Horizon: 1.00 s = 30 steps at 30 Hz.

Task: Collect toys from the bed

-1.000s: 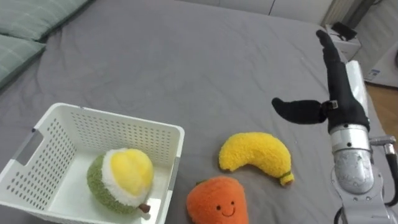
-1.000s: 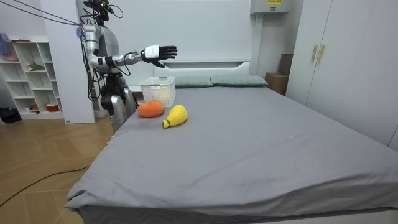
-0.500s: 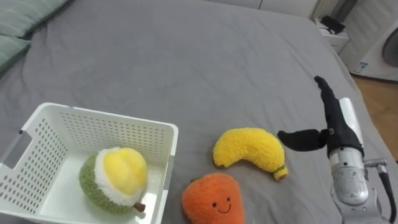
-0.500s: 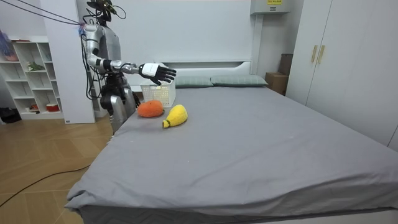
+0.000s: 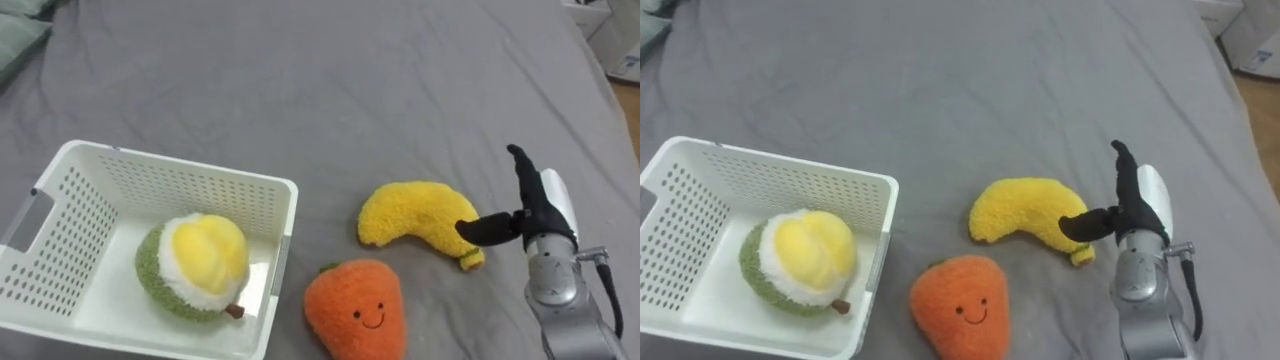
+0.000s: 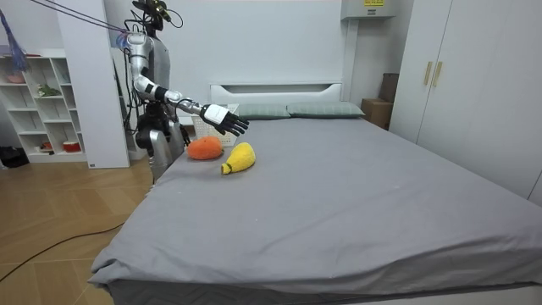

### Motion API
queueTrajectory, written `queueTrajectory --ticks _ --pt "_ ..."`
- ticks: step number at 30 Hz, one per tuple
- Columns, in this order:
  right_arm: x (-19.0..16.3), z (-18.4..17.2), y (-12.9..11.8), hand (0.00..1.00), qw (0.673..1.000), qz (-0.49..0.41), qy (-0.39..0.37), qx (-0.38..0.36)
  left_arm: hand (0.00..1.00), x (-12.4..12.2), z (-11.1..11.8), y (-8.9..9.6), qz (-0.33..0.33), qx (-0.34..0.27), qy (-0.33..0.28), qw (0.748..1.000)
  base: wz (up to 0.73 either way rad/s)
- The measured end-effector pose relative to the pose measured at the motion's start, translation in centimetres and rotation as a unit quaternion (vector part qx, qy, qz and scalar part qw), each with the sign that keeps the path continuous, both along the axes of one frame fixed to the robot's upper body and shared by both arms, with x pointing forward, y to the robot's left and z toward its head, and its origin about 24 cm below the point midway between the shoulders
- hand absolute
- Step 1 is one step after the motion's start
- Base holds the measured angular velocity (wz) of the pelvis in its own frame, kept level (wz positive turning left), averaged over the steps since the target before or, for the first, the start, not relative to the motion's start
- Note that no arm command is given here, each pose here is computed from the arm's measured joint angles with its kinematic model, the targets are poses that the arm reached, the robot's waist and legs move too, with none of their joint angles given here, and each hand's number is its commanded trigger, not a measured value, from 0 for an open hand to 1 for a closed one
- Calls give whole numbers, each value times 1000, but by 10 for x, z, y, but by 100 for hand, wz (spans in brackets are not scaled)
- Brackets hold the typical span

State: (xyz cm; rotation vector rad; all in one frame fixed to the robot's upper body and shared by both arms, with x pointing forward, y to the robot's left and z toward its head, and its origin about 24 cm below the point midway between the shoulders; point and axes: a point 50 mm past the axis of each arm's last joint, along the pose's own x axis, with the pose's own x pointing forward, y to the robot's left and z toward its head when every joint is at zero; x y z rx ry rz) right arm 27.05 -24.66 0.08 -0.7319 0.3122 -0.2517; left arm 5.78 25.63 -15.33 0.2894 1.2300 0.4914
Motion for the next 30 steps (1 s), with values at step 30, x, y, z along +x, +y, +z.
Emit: queueTrajectory --ticks 30 --pt "13 -25 -25 0 996 -9 91 -20 0 20 0 -8 -22 -75 -40 996 10"
